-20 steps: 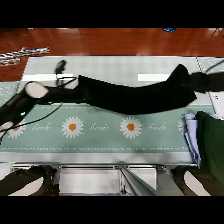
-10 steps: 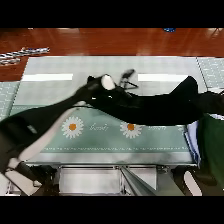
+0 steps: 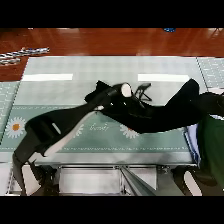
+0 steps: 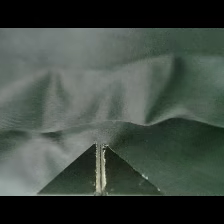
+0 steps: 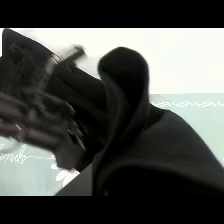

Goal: Fold the shirts.

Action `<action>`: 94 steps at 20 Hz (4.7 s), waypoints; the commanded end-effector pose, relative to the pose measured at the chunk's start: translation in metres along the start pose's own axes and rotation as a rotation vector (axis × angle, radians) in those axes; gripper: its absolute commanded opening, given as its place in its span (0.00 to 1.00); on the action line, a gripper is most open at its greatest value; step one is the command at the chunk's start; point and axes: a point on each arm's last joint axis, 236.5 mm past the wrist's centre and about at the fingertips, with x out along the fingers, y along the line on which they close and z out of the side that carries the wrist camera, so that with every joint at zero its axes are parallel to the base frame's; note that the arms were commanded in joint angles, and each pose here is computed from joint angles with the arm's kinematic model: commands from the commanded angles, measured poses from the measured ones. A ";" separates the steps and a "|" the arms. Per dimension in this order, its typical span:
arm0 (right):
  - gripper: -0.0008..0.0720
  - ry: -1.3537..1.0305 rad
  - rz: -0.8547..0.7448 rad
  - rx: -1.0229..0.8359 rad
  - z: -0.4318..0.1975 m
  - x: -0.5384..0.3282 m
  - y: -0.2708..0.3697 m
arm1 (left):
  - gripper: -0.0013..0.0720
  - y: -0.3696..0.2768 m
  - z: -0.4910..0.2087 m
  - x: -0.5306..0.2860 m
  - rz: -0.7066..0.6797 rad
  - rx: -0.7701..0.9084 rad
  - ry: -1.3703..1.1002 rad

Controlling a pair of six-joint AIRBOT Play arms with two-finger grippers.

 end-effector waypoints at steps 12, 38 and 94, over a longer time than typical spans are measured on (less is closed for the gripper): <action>0.04 0.194 0.376 -0.173 0.047 0.175 0.185 | 0.05 0.126 -0.074 -0.380 0.409 -0.110 -0.586; 0.57 0.181 -0.085 -0.203 0.083 -0.004 0.044 | 0.05 0.135 -0.147 -0.344 0.242 -0.330 -0.713; 0.04 -0.084 0.296 -0.043 0.202 0.043 0.102 | 0.05 0.153 -0.170 -0.309 0.223 -0.393 -0.629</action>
